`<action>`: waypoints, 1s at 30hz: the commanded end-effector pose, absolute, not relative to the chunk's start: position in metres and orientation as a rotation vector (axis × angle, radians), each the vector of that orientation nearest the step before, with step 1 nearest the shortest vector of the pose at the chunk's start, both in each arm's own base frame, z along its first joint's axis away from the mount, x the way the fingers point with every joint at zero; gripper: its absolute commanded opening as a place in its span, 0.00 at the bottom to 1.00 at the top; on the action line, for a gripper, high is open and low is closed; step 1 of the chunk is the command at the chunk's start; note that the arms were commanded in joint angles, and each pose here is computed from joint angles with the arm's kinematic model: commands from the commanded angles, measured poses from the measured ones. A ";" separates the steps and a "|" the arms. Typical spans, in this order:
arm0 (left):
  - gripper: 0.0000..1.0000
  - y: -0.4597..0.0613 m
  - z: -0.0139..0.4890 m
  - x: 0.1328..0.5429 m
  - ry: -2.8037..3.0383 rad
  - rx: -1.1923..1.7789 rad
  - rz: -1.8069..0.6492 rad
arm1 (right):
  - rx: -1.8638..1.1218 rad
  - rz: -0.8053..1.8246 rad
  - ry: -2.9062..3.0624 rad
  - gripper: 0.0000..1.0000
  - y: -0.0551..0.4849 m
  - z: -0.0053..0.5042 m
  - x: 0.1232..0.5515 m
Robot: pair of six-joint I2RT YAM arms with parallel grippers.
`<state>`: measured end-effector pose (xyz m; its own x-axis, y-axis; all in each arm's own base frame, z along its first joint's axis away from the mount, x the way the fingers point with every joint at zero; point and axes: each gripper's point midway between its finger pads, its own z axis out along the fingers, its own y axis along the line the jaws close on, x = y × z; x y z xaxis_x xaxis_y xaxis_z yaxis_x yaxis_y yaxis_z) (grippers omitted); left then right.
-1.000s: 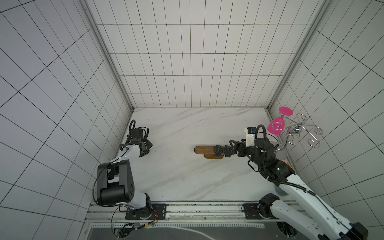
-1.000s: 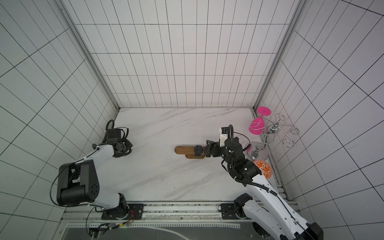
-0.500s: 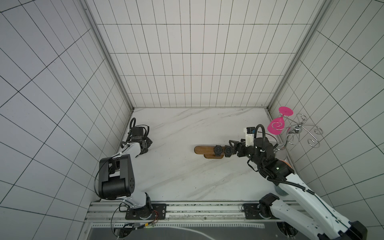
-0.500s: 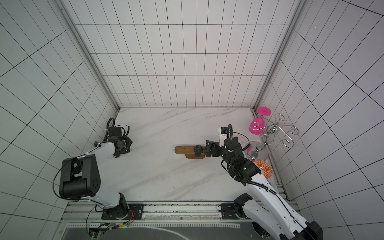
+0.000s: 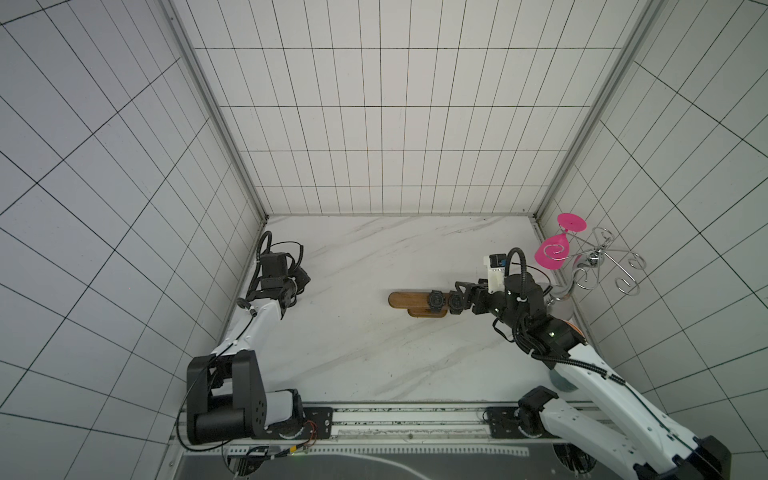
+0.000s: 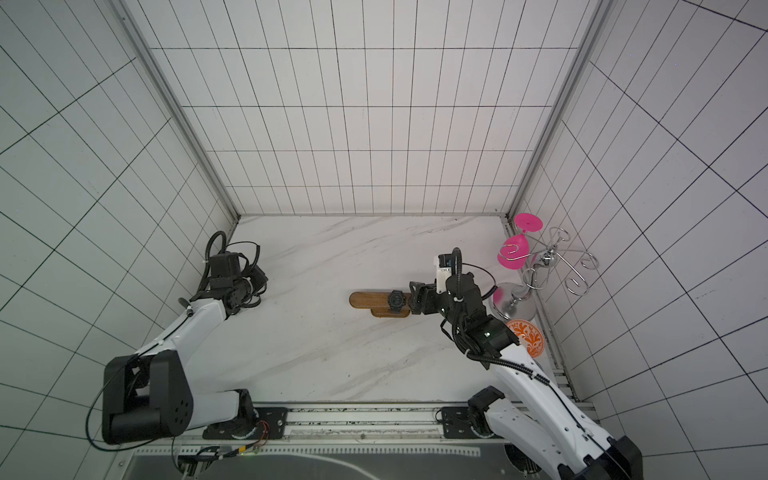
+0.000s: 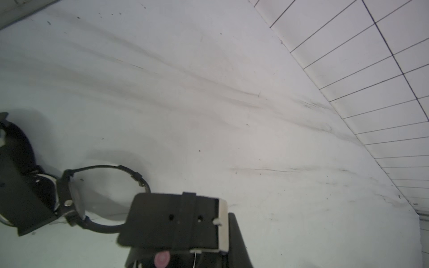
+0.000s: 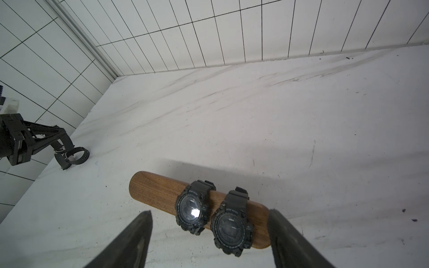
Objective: Place watch on stand
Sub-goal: Pick up the watch at the center of the board.
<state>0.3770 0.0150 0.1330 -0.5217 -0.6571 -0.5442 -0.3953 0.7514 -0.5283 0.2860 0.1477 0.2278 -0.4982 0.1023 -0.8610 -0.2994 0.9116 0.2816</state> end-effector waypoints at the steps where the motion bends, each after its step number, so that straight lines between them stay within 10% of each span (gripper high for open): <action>1: 0.05 -0.031 0.161 0.382 2.155 -0.624 -0.610 | -0.177 0.542 2.054 0.79 0.157 0.216 0.284; 16: 0.05 -0.230 0.231 0.340 2.158 -0.186 -0.807 | -0.374 0.828 2.003 0.68 0.241 0.224 0.257; 30: 0.05 -0.298 0.241 0.301 2.161 -0.213 -0.934 | -0.367 0.871 1.947 0.51 0.273 0.218 0.249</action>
